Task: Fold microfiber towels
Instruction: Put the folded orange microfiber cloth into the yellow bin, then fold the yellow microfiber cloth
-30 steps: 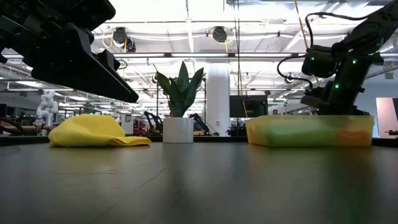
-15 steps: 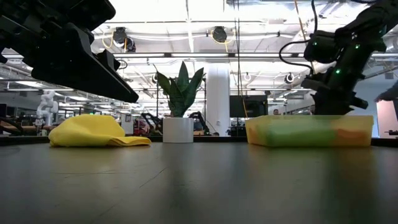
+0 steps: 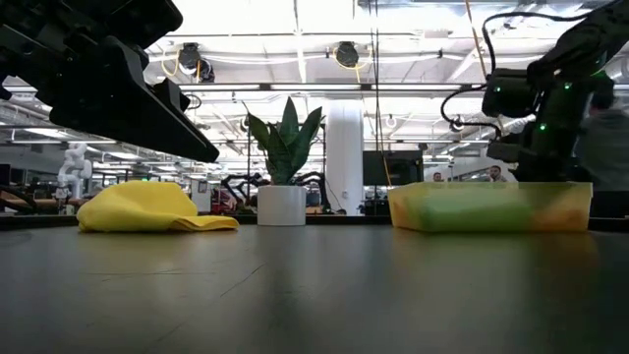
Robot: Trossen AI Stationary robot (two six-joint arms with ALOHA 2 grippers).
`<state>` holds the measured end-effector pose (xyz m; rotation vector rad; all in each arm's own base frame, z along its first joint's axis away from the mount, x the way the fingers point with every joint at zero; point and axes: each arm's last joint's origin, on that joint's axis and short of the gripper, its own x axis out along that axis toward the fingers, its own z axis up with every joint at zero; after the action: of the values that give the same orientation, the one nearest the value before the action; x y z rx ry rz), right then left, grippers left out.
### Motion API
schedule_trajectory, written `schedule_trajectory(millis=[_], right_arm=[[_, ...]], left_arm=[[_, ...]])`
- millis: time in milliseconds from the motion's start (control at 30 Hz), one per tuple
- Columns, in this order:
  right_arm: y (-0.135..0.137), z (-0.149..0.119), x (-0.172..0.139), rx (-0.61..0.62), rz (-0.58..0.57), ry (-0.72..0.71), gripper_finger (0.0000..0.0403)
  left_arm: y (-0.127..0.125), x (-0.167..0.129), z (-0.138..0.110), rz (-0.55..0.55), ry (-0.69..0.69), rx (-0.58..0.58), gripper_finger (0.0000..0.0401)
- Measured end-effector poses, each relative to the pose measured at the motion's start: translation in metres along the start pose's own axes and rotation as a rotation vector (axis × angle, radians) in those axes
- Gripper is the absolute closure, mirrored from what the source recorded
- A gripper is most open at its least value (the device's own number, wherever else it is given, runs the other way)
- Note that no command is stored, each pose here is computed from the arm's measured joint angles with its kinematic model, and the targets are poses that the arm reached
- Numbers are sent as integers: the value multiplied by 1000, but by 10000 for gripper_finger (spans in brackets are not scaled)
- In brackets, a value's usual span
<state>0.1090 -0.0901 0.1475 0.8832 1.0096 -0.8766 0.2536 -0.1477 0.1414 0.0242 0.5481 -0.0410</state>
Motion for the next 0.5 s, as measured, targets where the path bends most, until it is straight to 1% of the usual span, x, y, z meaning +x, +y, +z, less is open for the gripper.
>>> schedule_trajectory(millis=[200,400,500], right_arm=[[4,7,3,-3,32,-53,377],[7,12,-11,10,51,-109,374],[7,12,-19,3,66,-135,364]], left_arm=[[0,0,0,0,0,1,268],[0,0,0,0,0,5,268],[0,0,0,0,0,6,268]])
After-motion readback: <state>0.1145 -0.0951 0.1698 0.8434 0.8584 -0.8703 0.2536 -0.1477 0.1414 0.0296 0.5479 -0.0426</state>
